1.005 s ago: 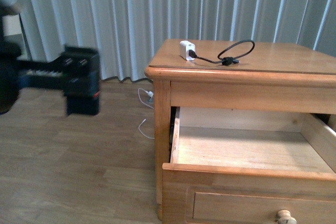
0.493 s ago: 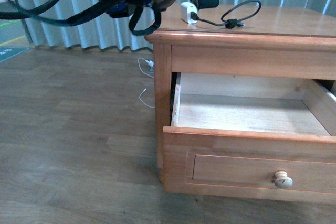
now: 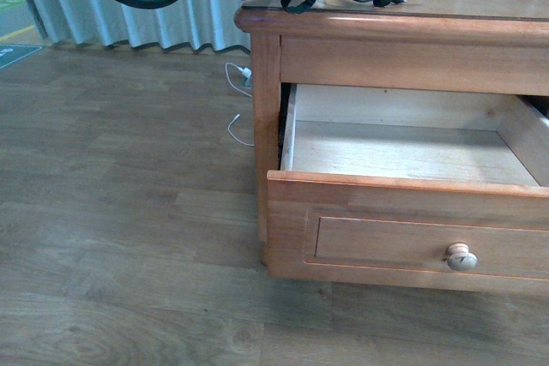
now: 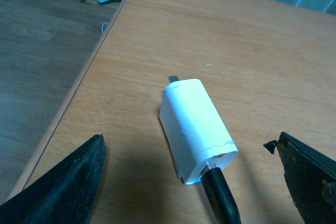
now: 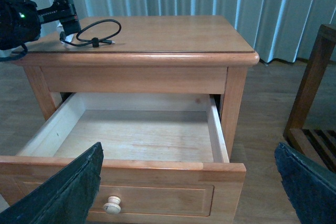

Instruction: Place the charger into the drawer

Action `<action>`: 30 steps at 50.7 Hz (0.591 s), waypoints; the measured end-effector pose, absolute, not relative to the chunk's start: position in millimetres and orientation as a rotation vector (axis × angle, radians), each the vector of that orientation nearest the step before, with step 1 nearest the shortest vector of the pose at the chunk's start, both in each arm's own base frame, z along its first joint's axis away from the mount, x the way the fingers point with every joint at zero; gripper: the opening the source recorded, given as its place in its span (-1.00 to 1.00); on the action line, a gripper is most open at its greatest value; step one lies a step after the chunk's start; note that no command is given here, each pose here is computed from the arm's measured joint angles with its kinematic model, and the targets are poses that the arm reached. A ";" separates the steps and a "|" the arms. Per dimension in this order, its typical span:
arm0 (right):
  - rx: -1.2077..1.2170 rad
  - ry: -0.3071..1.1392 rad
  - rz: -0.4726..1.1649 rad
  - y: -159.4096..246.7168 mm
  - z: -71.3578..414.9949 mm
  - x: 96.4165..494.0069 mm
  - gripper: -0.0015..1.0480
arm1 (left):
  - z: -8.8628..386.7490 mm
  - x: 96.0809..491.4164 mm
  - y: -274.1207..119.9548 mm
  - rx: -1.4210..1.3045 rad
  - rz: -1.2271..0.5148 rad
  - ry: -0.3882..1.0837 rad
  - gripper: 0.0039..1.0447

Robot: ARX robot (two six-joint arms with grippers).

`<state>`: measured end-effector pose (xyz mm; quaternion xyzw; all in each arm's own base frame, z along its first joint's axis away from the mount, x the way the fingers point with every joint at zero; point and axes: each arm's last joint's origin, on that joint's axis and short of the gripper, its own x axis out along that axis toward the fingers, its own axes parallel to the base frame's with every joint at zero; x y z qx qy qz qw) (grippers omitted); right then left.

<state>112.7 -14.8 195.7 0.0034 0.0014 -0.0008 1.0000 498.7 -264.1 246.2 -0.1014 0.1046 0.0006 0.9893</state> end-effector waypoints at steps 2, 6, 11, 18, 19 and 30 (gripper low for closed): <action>0.007 0.003 -0.002 -14.8 195.7 112.7 0.85 | 244.1 503.5 -265.9 -0.202 0.005 0.215 0.89; 0.007 0.003 -0.002 -14.8 195.7 112.7 0.85 | 241.8 510.3 -267.6 -0.192 0.014 0.226 0.89; 0.007 0.003 -0.002 -14.8 195.7 112.7 0.85 | 239.8 515.2 -268.3 -0.164 0.028 0.243 0.64; 0.007 0.003 -0.002 -14.9 195.7 112.7 0.85 | 240.6 517.3 -266.1 -0.147 0.040 0.248 0.19; 0.007 0.003 -0.002 -14.8 195.7 112.7 0.85 | 240.5 517.4 -265.9 -0.147 0.041 0.248 0.16; 0.007 0.003 -0.002 -14.8 195.7 112.7 0.85 | 236.4 515.9 -259.9 -0.160 0.045 0.233 -0.48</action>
